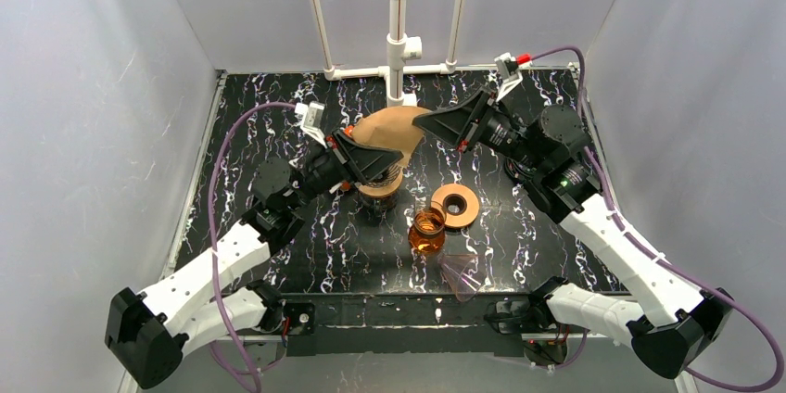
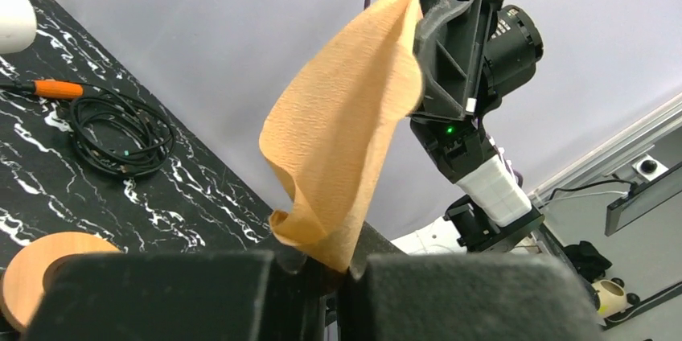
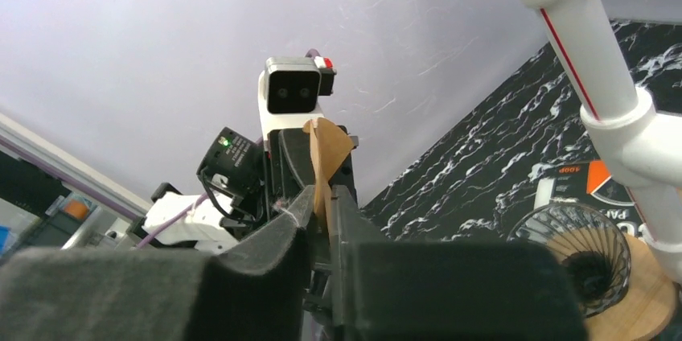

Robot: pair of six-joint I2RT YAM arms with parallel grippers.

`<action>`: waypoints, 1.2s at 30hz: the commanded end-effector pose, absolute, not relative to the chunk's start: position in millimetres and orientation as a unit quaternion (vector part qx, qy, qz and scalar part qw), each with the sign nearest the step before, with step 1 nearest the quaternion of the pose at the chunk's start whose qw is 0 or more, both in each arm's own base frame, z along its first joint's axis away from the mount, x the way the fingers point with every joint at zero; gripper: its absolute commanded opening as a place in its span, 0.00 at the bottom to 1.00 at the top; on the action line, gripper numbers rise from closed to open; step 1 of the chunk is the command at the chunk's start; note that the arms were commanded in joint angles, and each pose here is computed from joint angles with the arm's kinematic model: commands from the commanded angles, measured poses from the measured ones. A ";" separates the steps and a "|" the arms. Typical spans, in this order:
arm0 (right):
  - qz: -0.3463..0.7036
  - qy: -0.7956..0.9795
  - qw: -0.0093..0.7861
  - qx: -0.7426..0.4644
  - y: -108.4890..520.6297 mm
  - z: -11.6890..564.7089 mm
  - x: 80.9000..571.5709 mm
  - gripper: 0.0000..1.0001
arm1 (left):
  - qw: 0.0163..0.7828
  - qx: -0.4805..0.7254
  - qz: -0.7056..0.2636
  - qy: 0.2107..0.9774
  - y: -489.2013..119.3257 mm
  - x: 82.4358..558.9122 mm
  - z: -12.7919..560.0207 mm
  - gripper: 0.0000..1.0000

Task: Place the coffee filter in the dripper
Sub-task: Pick up the coffee filter from the center of the board.

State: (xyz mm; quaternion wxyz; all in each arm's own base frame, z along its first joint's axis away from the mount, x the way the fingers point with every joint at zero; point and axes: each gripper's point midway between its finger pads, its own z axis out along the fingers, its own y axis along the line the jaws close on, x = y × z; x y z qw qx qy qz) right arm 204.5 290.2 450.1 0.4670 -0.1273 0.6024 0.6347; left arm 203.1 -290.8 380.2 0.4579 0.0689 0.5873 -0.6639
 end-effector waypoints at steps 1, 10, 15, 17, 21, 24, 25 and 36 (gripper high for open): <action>0.625 0.602 0.480 -0.129 286.3 447.5 205.7 0.41 | 0.505 0.094 -0.646 0.564 -277.7 195.2 387.5 0.00; 0.556 0.673 0.471 -0.128 272.5 398.6 208.0 0.98 | 0.528 0.243 -0.512 0.633 -261.5 174.9 329.7 0.00; 0.538 0.695 0.459 -0.129 266.0 382.3 202.7 0.98 | 0.542 0.334 -0.396 0.661 -237.3 173.1 291.6 0.00; 0.537 0.701 0.451 -0.129 265.4 375.2 200.5 0.98 | 0.542 0.372 -0.354 0.665 -227.8 172.3 282.2 0.00; 0.543 0.708 0.430 -0.137 269.4 365.0 196.1 0.98 | 0.556 0.438 -0.298 0.640 -217.6 171.6 273.5 0.00; 0.550 0.713 0.406 -0.156 276.7 354.8 192.5 0.98 | 0.565 0.486 -0.277 0.607 -218.8 170.4 269.3 0.00; 0.554 0.715 0.395 -0.163 279.5 350.6 190.5 0.98 | 0.566 0.500 -0.273 0.596 -220.1 169.3 268.4 0.00; 0.573 0.717 0.311 -0.246 298.8 298.9 159.0 0.98 | 0.584 0.638 -0.238 0.441 -232.2 152.0 262.3 0.00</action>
